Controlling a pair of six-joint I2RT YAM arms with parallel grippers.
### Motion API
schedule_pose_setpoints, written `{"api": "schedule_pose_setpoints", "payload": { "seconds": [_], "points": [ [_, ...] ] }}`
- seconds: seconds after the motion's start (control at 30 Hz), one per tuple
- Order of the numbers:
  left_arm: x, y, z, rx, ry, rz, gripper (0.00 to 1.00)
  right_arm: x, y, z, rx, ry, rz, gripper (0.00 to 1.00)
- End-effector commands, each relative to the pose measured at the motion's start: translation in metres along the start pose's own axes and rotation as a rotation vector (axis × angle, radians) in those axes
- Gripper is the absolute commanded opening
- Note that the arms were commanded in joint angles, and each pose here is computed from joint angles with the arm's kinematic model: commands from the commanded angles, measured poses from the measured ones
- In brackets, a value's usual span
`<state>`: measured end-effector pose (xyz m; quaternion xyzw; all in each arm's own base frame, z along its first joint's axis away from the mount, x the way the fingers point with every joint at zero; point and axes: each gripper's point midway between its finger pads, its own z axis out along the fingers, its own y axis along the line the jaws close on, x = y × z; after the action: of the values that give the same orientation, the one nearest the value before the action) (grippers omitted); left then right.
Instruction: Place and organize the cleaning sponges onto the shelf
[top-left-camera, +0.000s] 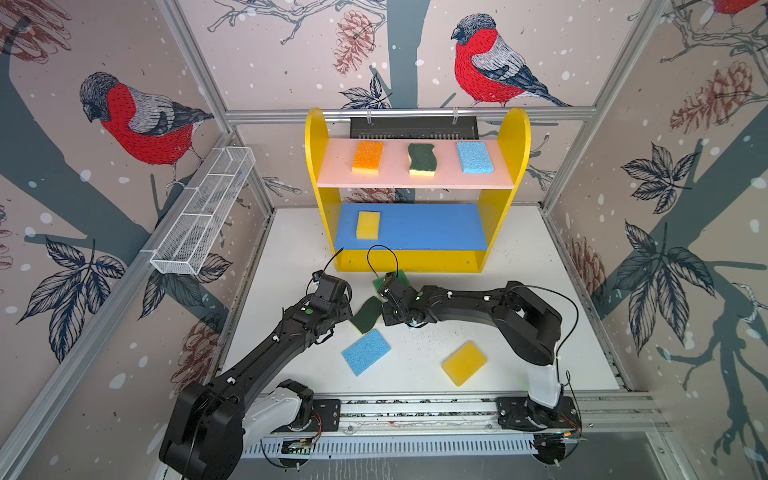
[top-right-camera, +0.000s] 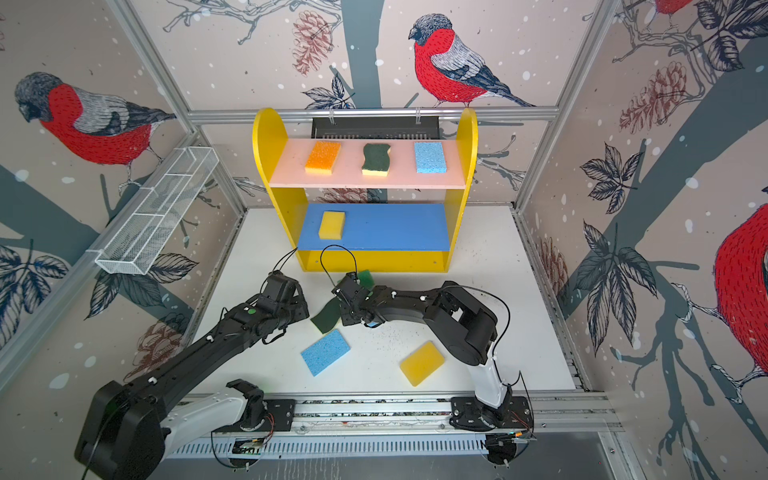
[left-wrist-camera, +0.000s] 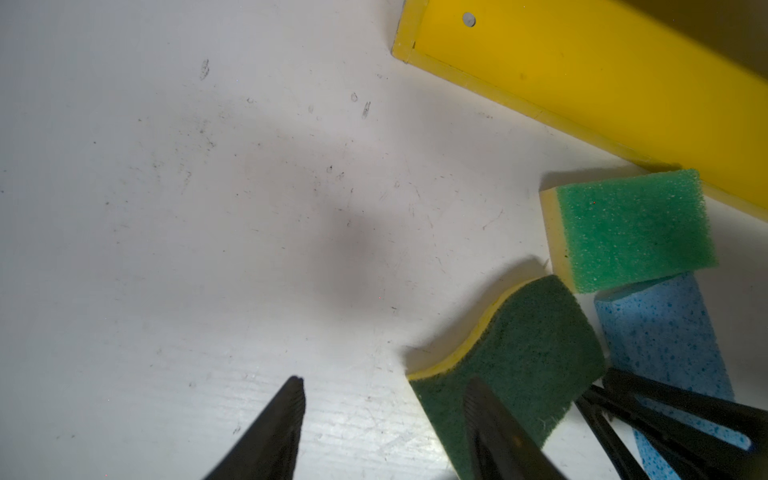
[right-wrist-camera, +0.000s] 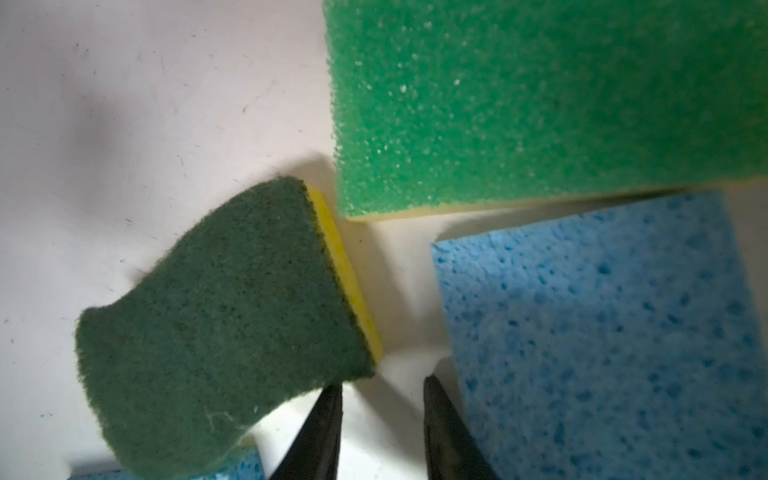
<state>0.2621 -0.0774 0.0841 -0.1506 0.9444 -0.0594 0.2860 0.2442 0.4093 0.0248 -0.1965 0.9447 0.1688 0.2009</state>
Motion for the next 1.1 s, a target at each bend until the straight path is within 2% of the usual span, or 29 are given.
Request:
{"api": "schedule_pose_setpoints", "payload": {
  "seconds": [0.0,0.67,1.07],
  "points": [
    [0.0,-0.001,0.003,0.01,-0.001,0.005,0.62,-0.007,0.005,0.005,0.005,-0.01,-0.018,0.34],
    [0.007,0.001,0.005,0.071,-0.008,-0.052,0.65,-0.032,0.038,0.02,-0.068,-0.023,-0.049,0.35],
    [0.01,0.008,0.007,0.041,-0.003,-0.057,0.66,-0.034,0.06,0.024,-0.131,-0.022,-0.096,0.36]
  ]
}}
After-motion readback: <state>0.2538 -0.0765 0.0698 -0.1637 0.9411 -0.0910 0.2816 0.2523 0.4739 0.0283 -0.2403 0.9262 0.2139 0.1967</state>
